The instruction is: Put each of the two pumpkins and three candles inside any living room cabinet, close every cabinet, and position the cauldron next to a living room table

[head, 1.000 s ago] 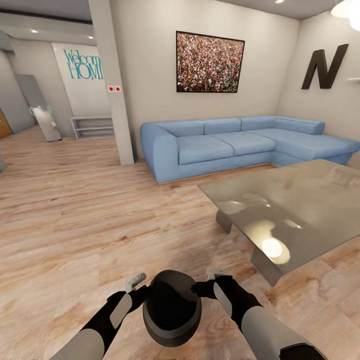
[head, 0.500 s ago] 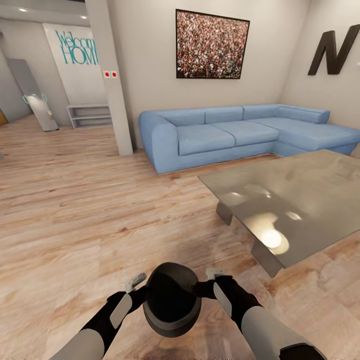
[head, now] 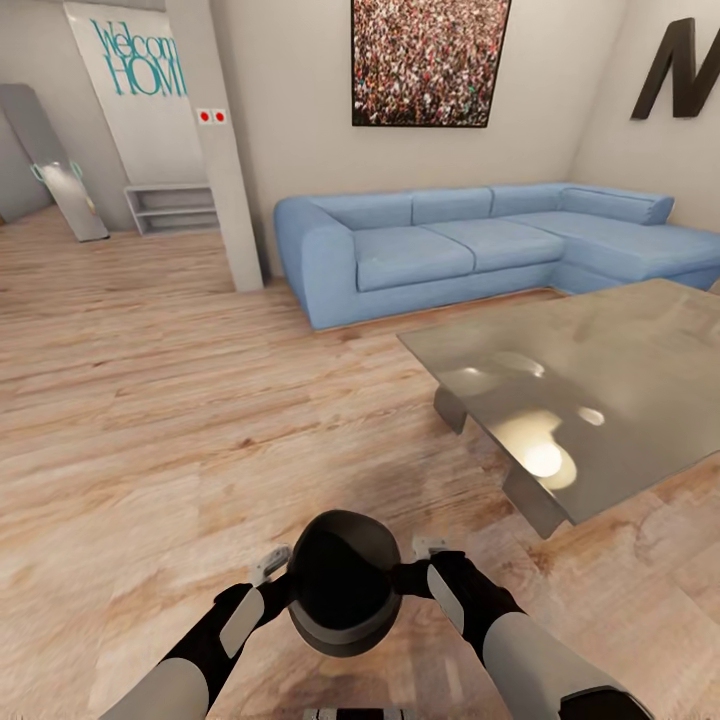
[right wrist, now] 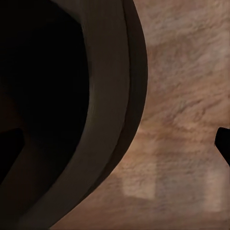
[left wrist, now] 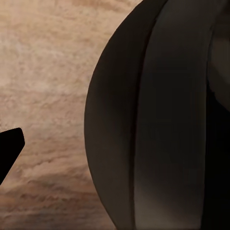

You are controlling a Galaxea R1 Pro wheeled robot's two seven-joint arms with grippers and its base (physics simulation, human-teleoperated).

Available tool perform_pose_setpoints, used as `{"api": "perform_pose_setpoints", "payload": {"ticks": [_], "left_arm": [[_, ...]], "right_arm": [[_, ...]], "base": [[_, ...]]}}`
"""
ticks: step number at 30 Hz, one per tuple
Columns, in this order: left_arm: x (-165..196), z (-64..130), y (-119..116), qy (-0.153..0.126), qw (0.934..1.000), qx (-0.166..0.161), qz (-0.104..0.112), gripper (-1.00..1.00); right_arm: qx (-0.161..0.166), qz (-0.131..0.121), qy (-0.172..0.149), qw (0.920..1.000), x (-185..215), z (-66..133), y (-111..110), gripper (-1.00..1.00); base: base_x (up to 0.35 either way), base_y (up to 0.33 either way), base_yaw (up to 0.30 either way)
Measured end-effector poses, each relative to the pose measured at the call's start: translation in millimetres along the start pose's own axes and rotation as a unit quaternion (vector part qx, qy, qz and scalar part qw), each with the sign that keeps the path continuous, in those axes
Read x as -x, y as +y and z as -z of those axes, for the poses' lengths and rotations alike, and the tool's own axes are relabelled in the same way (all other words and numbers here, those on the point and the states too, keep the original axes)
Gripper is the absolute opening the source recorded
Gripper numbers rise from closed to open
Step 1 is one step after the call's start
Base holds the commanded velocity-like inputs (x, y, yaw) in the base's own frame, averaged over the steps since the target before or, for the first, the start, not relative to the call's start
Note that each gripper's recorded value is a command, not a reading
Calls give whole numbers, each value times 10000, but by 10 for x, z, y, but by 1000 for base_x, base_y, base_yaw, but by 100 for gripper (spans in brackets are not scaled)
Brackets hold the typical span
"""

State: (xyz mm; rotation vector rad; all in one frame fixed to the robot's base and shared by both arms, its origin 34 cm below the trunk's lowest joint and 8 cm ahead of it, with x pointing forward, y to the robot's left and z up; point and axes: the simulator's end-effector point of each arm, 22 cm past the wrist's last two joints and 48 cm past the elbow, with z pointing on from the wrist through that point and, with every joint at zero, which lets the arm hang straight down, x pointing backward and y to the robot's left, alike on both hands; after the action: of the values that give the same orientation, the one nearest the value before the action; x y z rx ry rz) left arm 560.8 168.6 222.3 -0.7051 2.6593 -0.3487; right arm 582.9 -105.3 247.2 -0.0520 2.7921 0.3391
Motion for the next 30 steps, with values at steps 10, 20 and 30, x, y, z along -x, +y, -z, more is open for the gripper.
{"api": "perform_pose_setpoints", "payload": {"ticks": [10,20,30], "left_arm": [[-93,-82,71,105,9999,62,29,100],[-89,-82,69,101,9999,60,30,100],[-93,-83,72,104,9999,63,30,100]], "right_arm": [[-7,-22,118,9999,-102,-97,-29,100],[-13,-41,108,9999,-96,-96,-41,100],[-358,-112,249,9990,-315,-156,-229,100]], "base": [[0,0,0],[0,0,0],[0,0,0]]}}
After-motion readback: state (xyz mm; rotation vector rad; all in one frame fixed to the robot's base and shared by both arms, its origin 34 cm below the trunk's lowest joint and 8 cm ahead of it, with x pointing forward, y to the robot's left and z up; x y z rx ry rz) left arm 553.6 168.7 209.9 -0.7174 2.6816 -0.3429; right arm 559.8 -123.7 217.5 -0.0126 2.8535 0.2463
